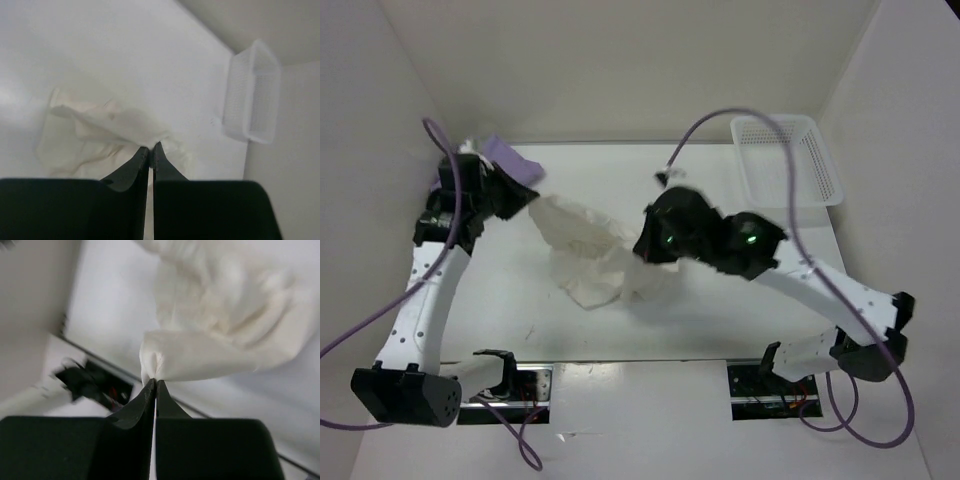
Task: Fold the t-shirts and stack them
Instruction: Flatten out the tshirt
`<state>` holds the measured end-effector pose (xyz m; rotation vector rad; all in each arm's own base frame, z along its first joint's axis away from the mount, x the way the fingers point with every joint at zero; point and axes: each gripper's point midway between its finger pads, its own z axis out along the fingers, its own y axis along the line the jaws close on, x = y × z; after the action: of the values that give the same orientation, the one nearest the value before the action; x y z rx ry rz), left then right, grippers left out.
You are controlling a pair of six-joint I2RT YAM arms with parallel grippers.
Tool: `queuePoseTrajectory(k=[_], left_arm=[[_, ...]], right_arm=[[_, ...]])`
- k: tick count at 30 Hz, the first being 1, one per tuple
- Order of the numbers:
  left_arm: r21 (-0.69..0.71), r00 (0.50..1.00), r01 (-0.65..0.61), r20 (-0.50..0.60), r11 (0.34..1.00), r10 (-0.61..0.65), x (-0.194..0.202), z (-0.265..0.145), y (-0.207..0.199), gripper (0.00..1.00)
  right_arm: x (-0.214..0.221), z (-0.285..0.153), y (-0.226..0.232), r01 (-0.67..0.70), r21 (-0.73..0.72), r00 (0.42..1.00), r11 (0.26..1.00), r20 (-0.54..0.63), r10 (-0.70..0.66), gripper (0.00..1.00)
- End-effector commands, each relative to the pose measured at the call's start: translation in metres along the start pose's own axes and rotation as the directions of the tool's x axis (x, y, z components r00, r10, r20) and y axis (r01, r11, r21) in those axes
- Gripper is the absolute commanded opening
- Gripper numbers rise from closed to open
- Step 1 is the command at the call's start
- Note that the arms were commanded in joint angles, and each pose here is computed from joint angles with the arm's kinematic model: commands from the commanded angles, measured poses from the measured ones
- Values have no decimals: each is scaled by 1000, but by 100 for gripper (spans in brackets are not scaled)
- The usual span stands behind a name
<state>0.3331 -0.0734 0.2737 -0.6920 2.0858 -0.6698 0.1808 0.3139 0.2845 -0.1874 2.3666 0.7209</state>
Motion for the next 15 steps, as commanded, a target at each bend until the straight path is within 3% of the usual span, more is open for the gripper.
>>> queuePoseTrajectory(k=[1,4,5,6,9,11,12,15], left_arm=[[81,976,-162,164,983,147,-64,-52,-57,0],[58,932,-222,305,973,195,-109,-84,-86,0],[74,895,-260,392,963,212,-131,-114,-108,0],[47,868,-260,449,965,212,-146,-125,-112,0],[12,767,-289,601,957,224,-180,-176,-131,2],[-2,733,-298,640,954,231,-191,-191,-138,2],[4,685,-311,695,950,221,-200,-216,-148,2],[-10,640,-316,736,949,220,-215,-226,-156,3]], right_arm=[[-93,-101,-22,13,54,961,998,276,-27,0],[-155,-170,-7,3,-16,885,1000,466,5,0],[-167,-187,-6,15,-19,861,1000,509,-3,0],[-187,-227,2,9,-84,804,996,593,43,0],[-218,-279,16,36,-184,690,982,715,108,0],[-226,-311,21,65,-246,633,967,759,150,0],[-231,-327,22,69,-278,600,958,779,182,0],[-236,-350,22,78,-323,552,943,802,229,0]])
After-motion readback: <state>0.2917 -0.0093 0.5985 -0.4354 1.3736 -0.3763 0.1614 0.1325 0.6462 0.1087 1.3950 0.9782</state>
